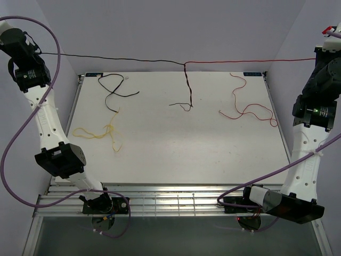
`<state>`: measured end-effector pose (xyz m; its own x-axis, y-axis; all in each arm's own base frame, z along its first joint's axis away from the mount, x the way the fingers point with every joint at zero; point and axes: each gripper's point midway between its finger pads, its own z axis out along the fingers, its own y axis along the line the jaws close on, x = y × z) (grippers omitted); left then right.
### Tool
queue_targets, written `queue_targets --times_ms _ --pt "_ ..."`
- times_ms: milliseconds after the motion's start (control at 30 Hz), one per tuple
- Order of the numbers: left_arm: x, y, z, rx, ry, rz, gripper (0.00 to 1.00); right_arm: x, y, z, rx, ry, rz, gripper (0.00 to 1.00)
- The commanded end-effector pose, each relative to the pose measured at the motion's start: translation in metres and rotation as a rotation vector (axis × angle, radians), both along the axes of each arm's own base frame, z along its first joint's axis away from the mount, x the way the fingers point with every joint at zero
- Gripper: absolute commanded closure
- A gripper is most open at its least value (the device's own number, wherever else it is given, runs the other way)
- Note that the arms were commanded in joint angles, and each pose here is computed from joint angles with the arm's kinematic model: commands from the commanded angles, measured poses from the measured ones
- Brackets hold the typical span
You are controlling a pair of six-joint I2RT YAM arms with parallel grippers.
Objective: Untangle the cables
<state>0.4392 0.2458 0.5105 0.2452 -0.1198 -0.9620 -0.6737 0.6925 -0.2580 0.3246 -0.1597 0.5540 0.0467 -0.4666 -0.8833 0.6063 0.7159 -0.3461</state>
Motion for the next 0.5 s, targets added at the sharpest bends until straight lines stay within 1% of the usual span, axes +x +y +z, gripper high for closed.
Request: queue_targets --times_ms 0,300,467 --pt "-0.026 0.001 0.026 0.050 -0.033 0.023 1.00 -0.023 -0.007 0.025 -0.031 -0.085 -0.063 0.92" --pt "-0.036 0.002 0.035 0.101 -0.033 0.031 1.00 -0.023 -0.007 0.023 -0.047 -0.083 -0.068 0.92" --pt "-0.036 0.001 0.028 0.111 -0.021 -0.006 1.00 -0.024 -0.015 0.014 -0.088 -0.063 -0.127 0.92"
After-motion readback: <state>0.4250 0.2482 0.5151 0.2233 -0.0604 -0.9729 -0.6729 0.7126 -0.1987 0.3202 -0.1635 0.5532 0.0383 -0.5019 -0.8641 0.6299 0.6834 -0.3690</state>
